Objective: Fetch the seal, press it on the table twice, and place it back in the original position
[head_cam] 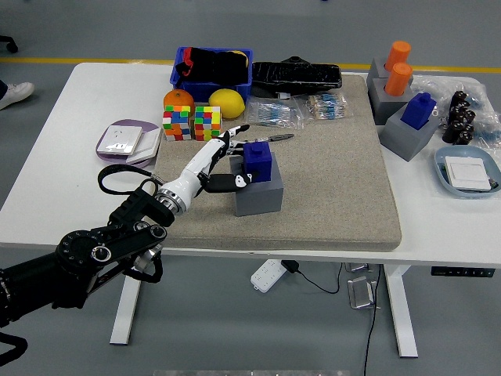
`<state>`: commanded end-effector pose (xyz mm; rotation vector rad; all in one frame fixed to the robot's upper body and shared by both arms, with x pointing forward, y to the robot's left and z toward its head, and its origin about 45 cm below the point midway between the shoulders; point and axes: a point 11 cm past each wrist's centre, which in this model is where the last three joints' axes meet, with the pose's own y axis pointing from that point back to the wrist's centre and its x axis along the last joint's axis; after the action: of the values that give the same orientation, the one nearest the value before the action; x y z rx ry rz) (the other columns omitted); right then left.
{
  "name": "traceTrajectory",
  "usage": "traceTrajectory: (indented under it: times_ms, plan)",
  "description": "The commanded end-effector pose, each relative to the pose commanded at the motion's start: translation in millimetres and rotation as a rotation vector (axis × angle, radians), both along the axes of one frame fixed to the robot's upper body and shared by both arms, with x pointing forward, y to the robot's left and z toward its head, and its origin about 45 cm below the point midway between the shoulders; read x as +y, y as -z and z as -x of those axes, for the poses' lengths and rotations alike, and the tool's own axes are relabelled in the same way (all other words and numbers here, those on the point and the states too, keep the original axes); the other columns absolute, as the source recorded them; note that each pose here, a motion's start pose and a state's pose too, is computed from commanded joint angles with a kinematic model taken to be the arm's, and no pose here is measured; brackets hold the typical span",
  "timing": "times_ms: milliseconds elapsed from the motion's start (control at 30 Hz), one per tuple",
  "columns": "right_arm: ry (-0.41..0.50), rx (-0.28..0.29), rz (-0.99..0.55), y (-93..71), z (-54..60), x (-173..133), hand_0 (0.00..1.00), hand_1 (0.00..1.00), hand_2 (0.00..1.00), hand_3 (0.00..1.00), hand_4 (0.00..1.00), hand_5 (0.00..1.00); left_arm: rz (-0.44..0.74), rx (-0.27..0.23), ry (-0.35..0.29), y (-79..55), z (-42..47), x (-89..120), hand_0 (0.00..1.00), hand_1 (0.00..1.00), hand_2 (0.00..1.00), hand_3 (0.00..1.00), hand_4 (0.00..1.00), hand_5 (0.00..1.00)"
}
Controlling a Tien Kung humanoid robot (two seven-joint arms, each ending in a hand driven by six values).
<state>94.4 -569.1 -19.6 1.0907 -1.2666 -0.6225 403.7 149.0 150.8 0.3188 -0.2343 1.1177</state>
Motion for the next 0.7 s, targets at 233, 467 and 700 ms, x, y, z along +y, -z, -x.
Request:
traceTrajectory:
  times_ms: [233,467,700]
  plan:
    - [0.0,0.0,-0.001,0.4,0.1,0.5,0.818,0.729,0.725,0.681,0.776,0.581,-0.004,-0.005,-0.004,0.8,0.3,0.0,0.893,0.612,0.496,0.937,0.652,0.002]
    - [0.0,0.001,0.0,0.4,0.9,0.2,0.818,0.728,0.724,0.682,0.776,0.581,-0.005,-0.014,-0.01,1.3,0.3,-0.7,0.885,0.582,0.463,0.93,0.639,0.002]
    - [0.001,-0.001,-0.001,0.4,0.4,0.4,0.819,0.728,0.724,0.682,0.776,0.581,0.006,-0.019,-0.017,0.3,-0.3,-0.6,0.875,0.546,0.448,0.927,0.633,0.002]
